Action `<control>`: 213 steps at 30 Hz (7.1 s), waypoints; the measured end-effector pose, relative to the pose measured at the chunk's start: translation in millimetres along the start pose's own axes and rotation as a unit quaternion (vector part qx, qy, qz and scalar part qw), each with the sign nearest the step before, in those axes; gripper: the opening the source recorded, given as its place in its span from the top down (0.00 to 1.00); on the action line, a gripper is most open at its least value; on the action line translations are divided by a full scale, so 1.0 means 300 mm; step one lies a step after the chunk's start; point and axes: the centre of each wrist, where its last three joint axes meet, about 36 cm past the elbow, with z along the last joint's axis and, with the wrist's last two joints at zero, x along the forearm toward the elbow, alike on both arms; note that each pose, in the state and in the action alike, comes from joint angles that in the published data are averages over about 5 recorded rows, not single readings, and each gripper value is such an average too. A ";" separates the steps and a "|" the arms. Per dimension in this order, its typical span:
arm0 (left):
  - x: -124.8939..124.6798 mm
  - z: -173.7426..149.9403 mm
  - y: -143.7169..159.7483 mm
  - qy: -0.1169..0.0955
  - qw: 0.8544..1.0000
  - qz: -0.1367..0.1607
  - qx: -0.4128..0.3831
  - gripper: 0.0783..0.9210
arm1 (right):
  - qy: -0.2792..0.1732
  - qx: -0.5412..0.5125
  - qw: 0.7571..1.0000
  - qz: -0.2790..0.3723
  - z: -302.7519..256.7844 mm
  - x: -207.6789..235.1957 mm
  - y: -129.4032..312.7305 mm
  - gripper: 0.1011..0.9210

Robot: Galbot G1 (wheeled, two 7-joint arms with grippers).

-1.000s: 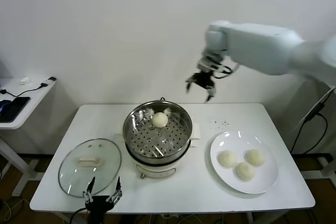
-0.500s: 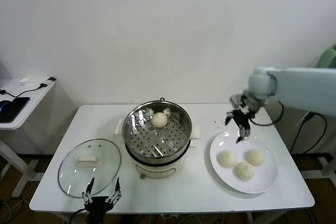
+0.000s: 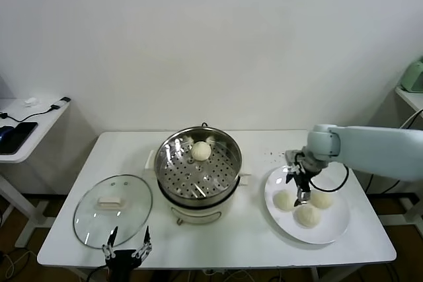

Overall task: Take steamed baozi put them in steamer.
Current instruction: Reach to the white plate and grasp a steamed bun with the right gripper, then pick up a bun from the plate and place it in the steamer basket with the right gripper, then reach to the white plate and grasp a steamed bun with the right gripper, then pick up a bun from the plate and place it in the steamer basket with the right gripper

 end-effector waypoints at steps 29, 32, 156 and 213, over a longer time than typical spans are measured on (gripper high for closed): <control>0.015 -0.015 -0.012 -0.005 1.000 0.003 -0.003 0.12 | -0.026 -0.002 0.999 0.028 -0.006 0.159 -0.007 0.37; 0.020 -0.021 -0.011 -0.006 1.000 0.003 -0.003 0.12 | -0.029 0.004 0.999 0.034 -0.014 0.285 -0.045 0.37; 0.005 -0.026 0.002 -0.007 1.000 -0.004 -0.001 0.12 | -0.010 -0.037 0.999 -0.009 0.210 0.008 0.174 0.12; 0.015 -0.037 -0.013 -0.010 1.000 0.000 -0.002 0.12 | -0.043 0.564 0.824 0.023 -0.928 0.730 -0.040 0.33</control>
